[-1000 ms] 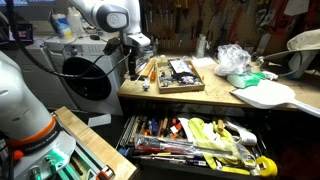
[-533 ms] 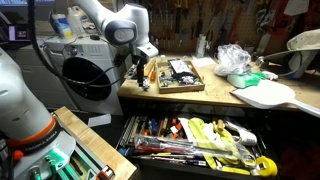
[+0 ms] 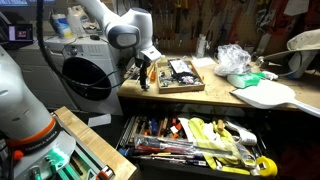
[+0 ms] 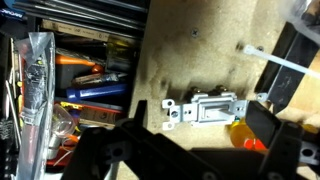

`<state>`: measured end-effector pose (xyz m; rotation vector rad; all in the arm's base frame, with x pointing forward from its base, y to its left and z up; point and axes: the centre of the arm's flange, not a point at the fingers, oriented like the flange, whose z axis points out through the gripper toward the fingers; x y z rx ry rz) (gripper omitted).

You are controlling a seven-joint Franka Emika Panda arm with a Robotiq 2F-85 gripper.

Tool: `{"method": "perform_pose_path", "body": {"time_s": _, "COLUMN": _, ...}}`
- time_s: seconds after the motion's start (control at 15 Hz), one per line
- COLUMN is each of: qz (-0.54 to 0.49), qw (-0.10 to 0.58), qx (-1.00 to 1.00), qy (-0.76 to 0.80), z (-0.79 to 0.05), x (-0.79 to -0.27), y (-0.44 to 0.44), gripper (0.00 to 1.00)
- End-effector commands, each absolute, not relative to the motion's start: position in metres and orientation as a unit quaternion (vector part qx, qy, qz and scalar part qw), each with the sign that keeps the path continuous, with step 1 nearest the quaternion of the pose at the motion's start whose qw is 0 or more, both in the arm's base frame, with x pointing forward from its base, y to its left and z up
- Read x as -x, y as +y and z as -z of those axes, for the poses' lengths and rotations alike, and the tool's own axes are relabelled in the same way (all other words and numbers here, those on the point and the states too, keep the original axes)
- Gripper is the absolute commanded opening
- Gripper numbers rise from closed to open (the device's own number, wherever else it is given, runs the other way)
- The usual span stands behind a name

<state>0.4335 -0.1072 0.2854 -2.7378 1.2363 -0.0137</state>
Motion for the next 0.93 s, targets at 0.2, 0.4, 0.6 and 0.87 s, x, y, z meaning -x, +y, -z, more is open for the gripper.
{"method": "perform_pose_path", "body": {"time_s": 0.2, "qz": 0.025, "qw": 0.066, "qx": 0.920, "qy": 0.384, "z": -0.277, "x": -0.440, "y": -0.104, "gripper": 1.00}}
{"method": "perform_pose_path", "body": {"time_s": 0.4, "qz": 0.033, "qw": 0.062, "qx": 0.924, "qy": 0.375, "z": -0.274, "x": -0.443, "y": -0.104, "gripper": 1.00}}
{"method": "perform_pose_path", "body": {"time_s": 0.6, "qz": 0.028, "qw": 0.054, "qx": 0.924, "qy": 0.376, "z": -0.270, "x": -0.443, "y": -0.104, "gripper": 1.00}}
{"method": "perform_pose_path", "body": {"time_s": 0.87, "qz": 0.019, "qw": 0.049, "qx": 0.925, "qy": 0.377, "z": -0.265, "x": -0.443, "y": -0.104, "gripper": 1.00}}
